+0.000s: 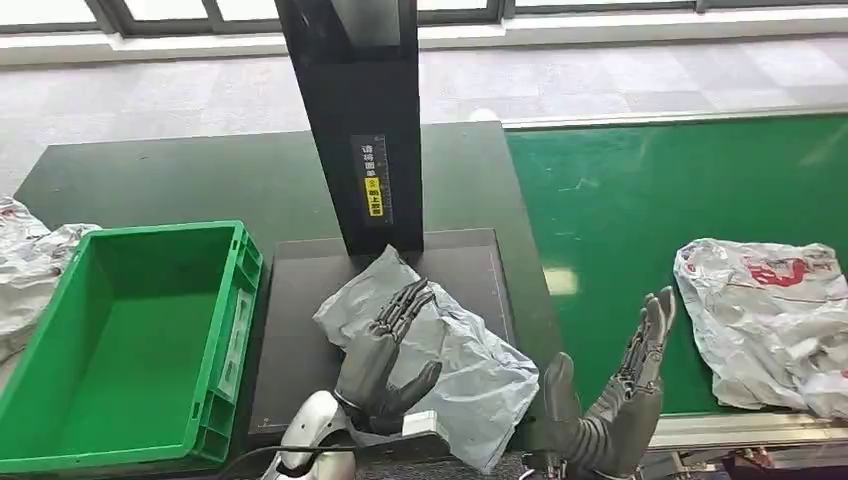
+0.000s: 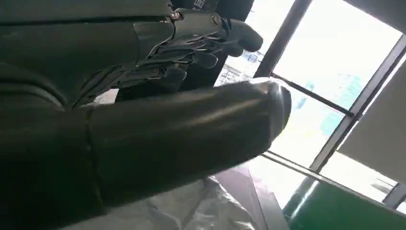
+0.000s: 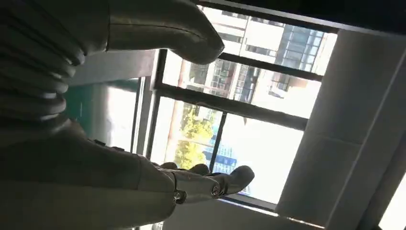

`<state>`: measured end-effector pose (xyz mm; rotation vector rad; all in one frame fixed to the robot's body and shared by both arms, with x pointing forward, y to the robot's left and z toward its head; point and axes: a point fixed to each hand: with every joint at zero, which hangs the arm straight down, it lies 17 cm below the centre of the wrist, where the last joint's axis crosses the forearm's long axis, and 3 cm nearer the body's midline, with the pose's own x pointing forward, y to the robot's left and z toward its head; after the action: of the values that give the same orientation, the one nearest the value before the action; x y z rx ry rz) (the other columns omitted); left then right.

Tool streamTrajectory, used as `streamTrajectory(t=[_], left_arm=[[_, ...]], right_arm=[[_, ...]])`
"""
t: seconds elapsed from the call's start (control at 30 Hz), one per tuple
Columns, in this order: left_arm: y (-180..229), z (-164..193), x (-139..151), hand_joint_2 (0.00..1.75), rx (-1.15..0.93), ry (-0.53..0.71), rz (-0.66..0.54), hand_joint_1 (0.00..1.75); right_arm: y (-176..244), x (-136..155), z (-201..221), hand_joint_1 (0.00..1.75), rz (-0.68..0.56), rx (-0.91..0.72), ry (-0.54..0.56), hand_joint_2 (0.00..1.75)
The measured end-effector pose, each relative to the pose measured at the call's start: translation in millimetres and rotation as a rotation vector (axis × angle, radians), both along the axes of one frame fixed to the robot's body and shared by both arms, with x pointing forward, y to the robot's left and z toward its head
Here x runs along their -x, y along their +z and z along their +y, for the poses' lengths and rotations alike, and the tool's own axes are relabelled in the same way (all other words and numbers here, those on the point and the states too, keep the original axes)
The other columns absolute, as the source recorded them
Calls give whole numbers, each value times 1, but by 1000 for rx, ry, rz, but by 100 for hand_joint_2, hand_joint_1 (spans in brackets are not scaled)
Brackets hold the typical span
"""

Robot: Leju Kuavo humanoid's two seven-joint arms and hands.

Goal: Moved the parcel from conveyor to table for the left to box.

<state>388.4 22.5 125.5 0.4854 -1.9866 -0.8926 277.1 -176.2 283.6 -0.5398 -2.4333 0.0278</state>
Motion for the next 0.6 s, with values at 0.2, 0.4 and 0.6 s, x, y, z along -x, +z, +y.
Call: streamTrajectory(t=[0.2,0.4,0.6], left_arm=[[-112,-25,15,175,-455,-82,236,0],[-135,-29,19,175,-518,-115,271,110],[-158,-29,21,175,-558,-147,321,175]], right_arm=[[0,0,-9,0,7,-32,52,175],[0,2,-12,0,0,-15,64,175],[-1,2,-12,0,3,-2,78,175]])
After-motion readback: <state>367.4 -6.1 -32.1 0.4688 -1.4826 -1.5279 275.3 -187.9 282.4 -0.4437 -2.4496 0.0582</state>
